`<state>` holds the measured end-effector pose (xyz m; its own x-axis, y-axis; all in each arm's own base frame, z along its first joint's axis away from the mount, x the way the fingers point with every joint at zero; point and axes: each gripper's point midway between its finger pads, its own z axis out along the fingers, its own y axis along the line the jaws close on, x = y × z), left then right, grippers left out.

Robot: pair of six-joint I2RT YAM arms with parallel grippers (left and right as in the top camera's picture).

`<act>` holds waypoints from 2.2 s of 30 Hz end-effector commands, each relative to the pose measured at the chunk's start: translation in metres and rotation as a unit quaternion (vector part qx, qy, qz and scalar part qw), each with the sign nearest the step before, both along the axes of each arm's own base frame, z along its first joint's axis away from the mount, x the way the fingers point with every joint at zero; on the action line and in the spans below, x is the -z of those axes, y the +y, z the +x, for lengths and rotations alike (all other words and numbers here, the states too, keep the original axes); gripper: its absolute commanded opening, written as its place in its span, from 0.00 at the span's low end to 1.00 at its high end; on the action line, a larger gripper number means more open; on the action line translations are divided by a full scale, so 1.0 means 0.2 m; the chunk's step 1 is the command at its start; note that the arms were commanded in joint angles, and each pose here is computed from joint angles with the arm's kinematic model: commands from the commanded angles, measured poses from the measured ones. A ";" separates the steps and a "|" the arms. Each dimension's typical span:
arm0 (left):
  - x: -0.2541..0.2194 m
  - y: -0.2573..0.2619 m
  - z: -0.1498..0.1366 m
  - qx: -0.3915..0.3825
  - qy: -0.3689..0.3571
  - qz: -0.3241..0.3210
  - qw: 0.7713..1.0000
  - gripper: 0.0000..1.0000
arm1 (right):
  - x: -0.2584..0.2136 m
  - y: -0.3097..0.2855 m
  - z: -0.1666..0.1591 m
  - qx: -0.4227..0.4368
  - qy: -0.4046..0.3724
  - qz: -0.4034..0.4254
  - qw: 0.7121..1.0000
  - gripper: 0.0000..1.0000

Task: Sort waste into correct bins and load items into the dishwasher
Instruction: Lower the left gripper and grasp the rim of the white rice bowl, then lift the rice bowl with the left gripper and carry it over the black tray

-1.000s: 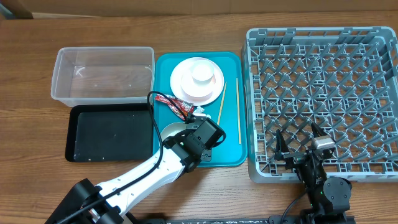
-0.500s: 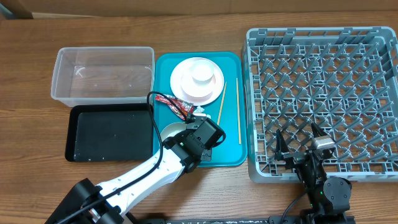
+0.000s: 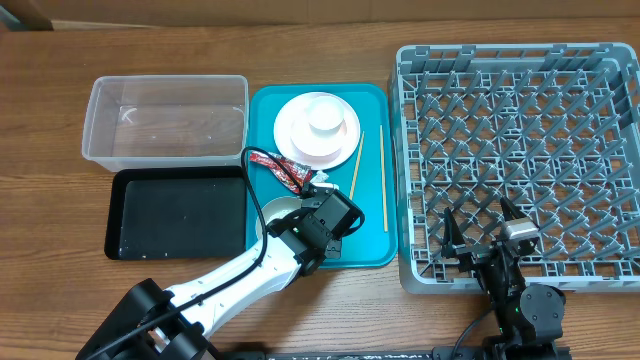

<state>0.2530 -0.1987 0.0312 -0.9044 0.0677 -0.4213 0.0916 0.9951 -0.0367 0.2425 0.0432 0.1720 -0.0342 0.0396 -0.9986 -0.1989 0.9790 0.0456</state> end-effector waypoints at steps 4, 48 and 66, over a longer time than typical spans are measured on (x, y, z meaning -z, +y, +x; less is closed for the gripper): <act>0.02 0.01 -0.01 0.013 -0.002 0.012 1.000 0.05 | 0.01 0.00 0.00 0.002 -0.003 -0.001 1.000 1.00; -0.61 0.45 0.18 0.011 0.120 -0.195 0.973 0.04 | 0.01 0.00 0.00 0.002 -0.003 -0.001 1.000 1.00; -0.55 1.05 0.14 -0.118 0.066 -0.353 0.926 0.04 | 0.01 0.00 0.00 0.002 -0.003 -0.001 1.000 1.00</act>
